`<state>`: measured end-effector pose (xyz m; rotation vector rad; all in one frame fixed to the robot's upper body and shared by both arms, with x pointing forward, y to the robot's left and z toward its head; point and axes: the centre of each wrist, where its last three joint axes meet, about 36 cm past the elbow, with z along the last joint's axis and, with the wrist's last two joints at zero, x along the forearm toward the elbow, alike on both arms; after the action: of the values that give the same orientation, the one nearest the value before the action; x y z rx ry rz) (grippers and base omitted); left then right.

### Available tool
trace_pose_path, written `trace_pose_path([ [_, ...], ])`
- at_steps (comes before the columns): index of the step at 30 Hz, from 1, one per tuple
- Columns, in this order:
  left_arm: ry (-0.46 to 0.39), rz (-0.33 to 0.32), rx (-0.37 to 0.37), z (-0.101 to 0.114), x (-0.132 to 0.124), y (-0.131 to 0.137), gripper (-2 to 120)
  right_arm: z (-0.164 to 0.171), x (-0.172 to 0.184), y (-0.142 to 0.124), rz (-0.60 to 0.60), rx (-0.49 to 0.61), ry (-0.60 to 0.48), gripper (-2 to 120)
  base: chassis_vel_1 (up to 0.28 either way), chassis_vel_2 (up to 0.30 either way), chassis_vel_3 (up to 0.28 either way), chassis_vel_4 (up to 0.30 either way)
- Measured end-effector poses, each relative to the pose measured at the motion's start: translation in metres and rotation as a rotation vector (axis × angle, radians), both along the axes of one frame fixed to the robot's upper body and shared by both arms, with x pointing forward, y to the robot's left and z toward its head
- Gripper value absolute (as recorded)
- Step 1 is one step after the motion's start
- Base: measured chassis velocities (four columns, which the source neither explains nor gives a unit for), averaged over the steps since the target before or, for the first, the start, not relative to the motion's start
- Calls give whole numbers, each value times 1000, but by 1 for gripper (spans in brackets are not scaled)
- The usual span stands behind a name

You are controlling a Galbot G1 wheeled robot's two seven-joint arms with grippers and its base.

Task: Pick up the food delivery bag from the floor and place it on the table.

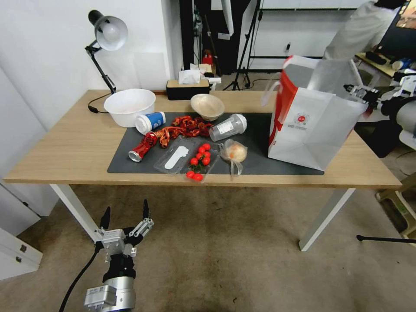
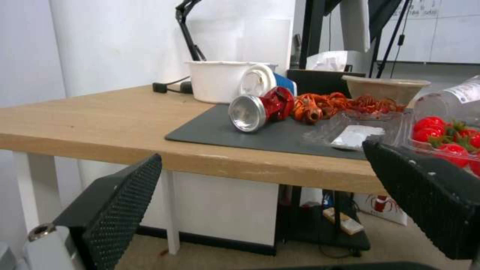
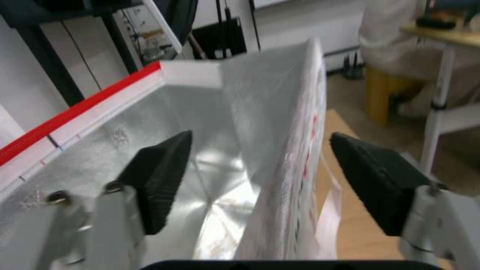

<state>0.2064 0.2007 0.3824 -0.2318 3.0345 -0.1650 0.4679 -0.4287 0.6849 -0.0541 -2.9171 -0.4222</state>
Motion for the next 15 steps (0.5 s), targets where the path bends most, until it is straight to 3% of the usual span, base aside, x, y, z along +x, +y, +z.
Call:
trace_pose_path([
  [3, -1, 4, 1, 1, 0, 0, 100, -4, 0, -2, -4, -67, -64, 91, 0, 0, 0, 0],
  [6, -6, 12, -3, 3, -1, 0, 100, -13, -3, -2, 12, -137, -142, 98, 0, 0, 0, 0],
  [11, -23, 32, -12, 12, 1, 0, 100, -33, -18, 14, 65, -264, -270, 100, 0, 0, 0, 0],
  [15, -33, 43, -17, 24, 2, 2, 100, -50, -36, 35, 104, -301, -343, 100, 0, 0, 0, 0],
])
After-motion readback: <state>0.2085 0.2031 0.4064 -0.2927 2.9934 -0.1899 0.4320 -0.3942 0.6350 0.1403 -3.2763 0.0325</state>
